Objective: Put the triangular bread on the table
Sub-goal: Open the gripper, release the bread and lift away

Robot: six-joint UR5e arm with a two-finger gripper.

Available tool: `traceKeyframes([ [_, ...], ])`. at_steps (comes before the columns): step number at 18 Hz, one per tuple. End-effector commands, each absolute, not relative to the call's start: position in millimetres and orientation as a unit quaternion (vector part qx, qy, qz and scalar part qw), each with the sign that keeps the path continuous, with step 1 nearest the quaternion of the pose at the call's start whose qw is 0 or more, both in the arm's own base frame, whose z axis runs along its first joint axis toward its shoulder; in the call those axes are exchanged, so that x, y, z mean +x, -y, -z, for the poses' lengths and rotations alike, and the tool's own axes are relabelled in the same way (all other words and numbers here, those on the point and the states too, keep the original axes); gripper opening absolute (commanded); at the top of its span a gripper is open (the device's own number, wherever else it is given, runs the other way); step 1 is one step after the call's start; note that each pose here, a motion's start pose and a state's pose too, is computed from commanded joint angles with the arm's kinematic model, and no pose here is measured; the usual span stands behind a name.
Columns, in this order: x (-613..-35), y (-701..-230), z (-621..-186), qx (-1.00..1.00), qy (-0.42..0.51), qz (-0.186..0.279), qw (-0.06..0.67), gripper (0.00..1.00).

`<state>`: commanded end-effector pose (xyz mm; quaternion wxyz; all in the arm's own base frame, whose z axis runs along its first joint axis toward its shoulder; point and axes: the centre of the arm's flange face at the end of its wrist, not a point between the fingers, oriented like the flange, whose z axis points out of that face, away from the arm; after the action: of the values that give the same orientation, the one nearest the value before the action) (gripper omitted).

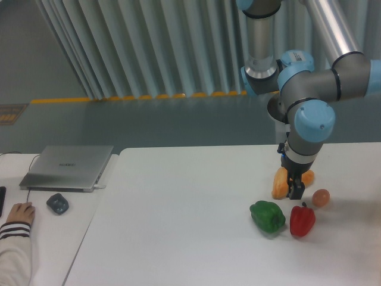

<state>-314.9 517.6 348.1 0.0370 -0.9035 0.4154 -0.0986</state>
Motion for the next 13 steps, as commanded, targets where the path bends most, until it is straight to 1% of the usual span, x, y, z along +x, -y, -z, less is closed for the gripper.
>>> traceKeyframes([
  [2,-325.6,-523.0,-359.4,-0.905,-0.420,0.050,0.040,1.00],
  [4,-336.5,-526.2,-364.1,-0.907,-0.420,0.009,0.026,1.00],
  [6,-344.9,-529.1,-363.5,-0.908,-0.419,-0.016,0.015,1.00],
  [8,-352.8,-534.5,-369.2,-0.908,-0.415,-0.050,0.023,1.00],
  [9,-358.9,-535.1,-373.6,-0.909,-0.412,-0.061,0.027,1.00],
  [13,-368.9,-528.8,-368.1,-0.911,-0.409,-0.063,0.008,1.00],
])
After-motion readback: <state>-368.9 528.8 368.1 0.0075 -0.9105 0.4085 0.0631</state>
